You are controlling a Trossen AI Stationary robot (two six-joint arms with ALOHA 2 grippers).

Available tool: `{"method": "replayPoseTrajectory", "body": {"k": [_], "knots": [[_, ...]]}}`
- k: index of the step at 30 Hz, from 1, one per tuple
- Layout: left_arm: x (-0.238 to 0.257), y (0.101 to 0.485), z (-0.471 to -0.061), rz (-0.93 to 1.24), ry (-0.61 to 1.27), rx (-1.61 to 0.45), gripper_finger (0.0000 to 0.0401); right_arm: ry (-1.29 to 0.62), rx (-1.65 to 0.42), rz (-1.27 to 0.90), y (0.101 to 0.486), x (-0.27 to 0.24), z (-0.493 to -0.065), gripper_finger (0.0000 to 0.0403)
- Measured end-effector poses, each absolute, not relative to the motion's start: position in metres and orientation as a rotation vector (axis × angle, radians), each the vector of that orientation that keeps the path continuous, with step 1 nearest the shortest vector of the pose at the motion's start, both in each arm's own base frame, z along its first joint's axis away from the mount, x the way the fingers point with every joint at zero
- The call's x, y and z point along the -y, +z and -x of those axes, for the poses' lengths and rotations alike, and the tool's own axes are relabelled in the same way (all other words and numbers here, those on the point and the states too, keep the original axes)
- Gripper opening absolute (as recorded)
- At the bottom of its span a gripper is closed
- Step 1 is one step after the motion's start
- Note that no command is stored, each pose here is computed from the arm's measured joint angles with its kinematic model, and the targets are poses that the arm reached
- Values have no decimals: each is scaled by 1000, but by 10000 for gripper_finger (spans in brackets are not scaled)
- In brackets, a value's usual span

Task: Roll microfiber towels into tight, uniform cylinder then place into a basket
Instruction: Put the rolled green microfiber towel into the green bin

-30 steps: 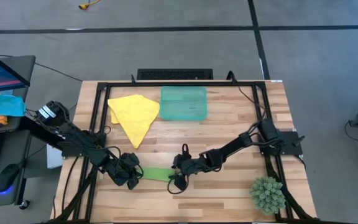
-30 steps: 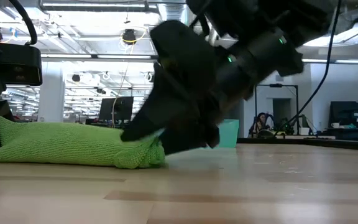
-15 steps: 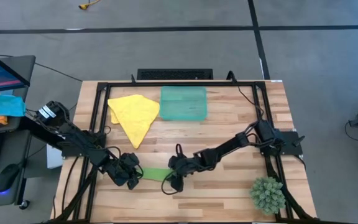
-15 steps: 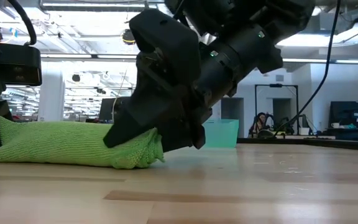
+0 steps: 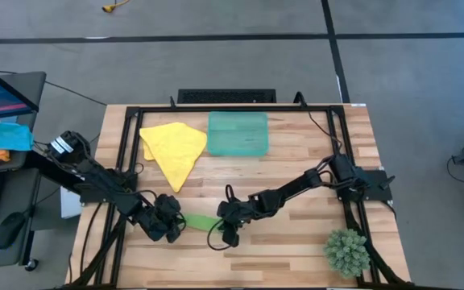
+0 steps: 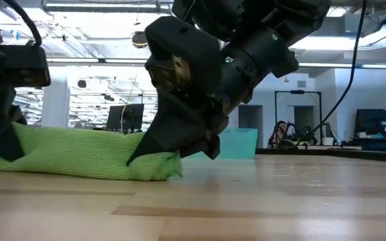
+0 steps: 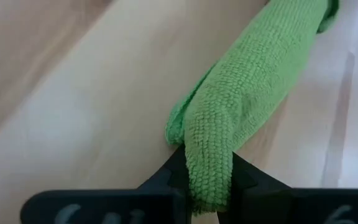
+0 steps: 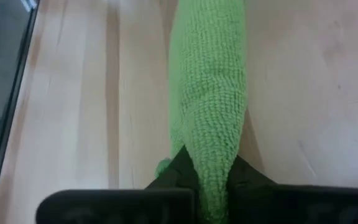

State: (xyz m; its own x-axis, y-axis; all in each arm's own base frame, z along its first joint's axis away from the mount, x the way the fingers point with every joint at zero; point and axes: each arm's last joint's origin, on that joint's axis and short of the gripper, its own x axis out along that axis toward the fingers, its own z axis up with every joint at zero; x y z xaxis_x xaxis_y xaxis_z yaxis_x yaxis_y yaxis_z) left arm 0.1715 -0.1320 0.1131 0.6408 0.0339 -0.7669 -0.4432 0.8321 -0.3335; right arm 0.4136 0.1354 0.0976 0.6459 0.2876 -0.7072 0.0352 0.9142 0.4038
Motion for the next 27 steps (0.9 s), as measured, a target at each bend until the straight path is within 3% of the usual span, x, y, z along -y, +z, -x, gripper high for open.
{"method": "replayPoseTrajectory", "body": {"k": [11,27], "knots": [[115,119,-192,422,279,-785,25,102,-915,-237,129,-118,-401,30],[60,172,-247,193,209,-790,25,-74,-892,-59,191,-73,-383,30]]}}
